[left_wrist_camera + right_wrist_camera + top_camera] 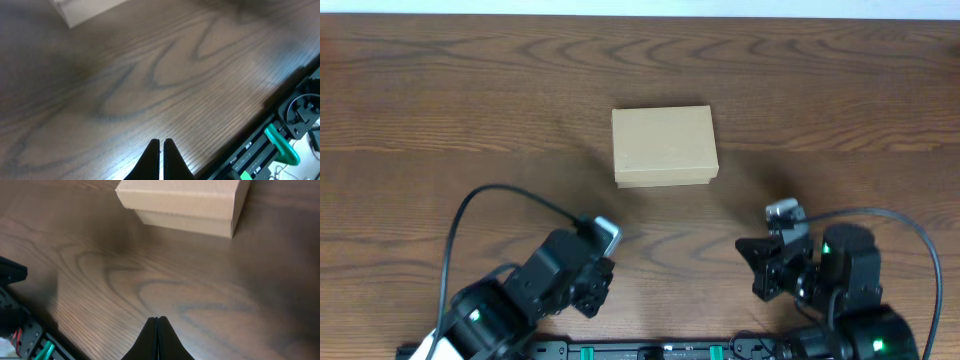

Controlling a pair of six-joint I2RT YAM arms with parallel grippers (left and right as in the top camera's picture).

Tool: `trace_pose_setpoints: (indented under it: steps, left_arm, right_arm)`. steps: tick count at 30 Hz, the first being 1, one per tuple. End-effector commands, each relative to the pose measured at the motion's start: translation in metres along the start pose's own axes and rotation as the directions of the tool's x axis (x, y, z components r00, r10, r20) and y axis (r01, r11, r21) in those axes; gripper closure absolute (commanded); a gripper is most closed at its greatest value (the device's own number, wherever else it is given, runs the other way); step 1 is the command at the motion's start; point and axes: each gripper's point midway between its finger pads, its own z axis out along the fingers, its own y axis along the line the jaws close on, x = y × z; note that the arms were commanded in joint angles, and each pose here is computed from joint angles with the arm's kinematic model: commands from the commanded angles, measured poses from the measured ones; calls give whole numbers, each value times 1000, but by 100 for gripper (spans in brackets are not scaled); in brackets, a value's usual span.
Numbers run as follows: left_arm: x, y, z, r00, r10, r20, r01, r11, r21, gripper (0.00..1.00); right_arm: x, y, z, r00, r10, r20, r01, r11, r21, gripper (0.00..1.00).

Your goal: Pack container

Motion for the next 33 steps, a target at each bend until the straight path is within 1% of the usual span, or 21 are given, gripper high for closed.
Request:
trace_pose_setpoints:
  steps: [1, 2, 3, 4, 5, 7, 11, 23, 25, 28, 31, 33]
  left_arm:
    - [-13, -2, -13, 993, -30, 110, 29, 999, 15, 94]
    - [-17, -2, -15, 991, -29, 130, 28, 1000, 11, 94]
    - [-21, 0, -16, 989, -29, 148, 29, 1000, 1, 73]
    - [-24, 2, -17, 986, -28, 166, 31, 999, -14, 46]
    - [-27, 5, -17, 983, -27, 181, 33, 999, -32, 4]
    - [-31, 12, -18, 980, -26, 200, 41, 997, -72, 5]
    - [-27, 12, -17, 983, -29, 183, 43, 997, -72, 5]
    - [5, 23, -14, 998, -40, 55, 46, 992, -120, 5]
    - [11, 29, -16, 998, -39, 42, 45, 987, -154, 5]
    - [9, 44, -23, 996, -53, 77, 69, 974, -217, 5]
    - [-4, 72, -35, 979, -96, 182, 151, 935, -321, 4]
    - [-10, 92, -40, 959, -119, 256, 210, 906, -366, 5]
  right_arm:
    - [-2, 11, -7, 994, 88, 67, -85, 995, -57, 99]
    - [-4, 12, -8, 993, 80, 84, -75, 995, -60, 94]
    - [-7, 14, -10, 992, 75, 98, -69, 996, -64, 77]
    - [-7, 14, -10, 992, 84, 97, -78, 995, -68, 29]
    - [-6, 14, -10, 991, 93, 95, -87, 994, -68, 1]
    - [-7, 12, -9, 991, 97, 95, -91, 994, -58, 1]
    - [-6, 10, -9, 990, 102, 94, -98, 994, -48, 1]
    - [-5, 10, -9, 991, 103, 90, -100, 994, -46, 1]
    - [-5, 10, -9, 990, 104, 90, -100, 994, -47, 1]
    - [-5, 10, -9, 990, 104, 90, -100, 994, -47, 1]
    - [-5, 10, -9, 991, 103, 90, -100, 994, -47, 1]
    - [-5, 10, -9, 991, 104, 90, -100, 994, -47, 1]
